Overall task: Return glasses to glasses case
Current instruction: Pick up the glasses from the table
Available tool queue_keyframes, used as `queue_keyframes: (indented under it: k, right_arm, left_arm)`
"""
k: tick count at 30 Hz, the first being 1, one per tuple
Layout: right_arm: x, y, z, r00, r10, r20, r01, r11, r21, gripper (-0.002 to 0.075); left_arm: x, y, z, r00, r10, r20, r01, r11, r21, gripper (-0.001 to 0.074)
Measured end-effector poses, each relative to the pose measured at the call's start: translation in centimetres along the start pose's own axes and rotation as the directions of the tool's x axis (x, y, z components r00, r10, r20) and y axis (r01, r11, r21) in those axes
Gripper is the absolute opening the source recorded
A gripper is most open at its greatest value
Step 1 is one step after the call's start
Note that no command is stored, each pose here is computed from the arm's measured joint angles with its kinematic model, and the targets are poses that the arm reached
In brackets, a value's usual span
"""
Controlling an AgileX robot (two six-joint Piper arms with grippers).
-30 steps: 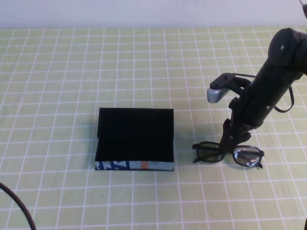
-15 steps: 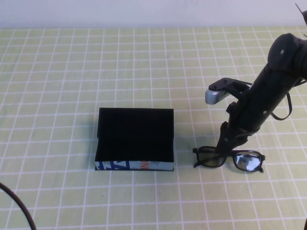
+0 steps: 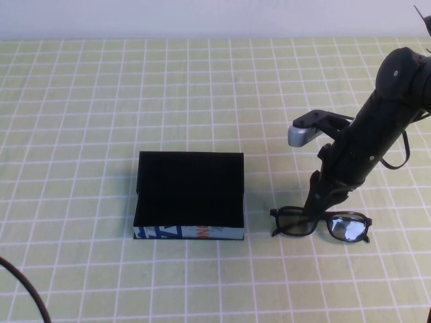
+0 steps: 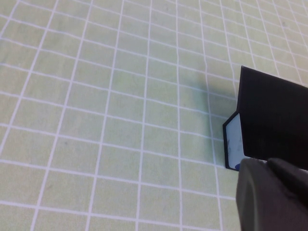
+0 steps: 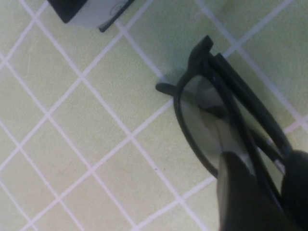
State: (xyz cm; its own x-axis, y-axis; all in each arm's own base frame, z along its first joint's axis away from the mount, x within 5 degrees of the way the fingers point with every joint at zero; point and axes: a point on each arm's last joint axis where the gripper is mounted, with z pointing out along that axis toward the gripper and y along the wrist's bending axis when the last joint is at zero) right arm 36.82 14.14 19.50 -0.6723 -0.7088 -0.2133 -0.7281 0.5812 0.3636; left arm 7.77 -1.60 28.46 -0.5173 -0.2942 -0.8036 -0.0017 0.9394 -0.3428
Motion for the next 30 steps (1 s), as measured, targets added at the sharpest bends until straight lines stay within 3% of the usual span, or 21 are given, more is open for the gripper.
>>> queue_keyframes:
  k: [14,17,21,30]
  right_arm:
    - [0.1,-0.7,1.3,0.999,0.013,-0.03,-0.014,1.0,-0.012,0.0198]
    - [0.1,-0.8,1.4,0.999,0.015,-0.03,-0.015,1.0,-0.015,0.015]
    - [0.1,-0.7,1.4,0.999,0.019,-0.026,-0.019,0.999,-0.025,0.0031]
    - [-1.9,-0.6,-1.5,0.997,-0.049,0.056,0.046,0.998,0.049,0.0005]
  left_arm:
    - [0.0,0.0,0.0,1.0,0.02,0.001,-0.02,1.0,-0.002,-0.0003]
    - [0.0,0.0,0.0,1.0,0.022,0.001,-0.022,1.0,-0.002,-0.0003]
    - [0.0,0.0,0.0,1.0,0.024,0.001,-0.024,1.0,-0.003,-0.0003]
    - [0.0,0.0,0.0,1.0,0.024,0.001,-0.024,1.0,-0.004,-0.0003]
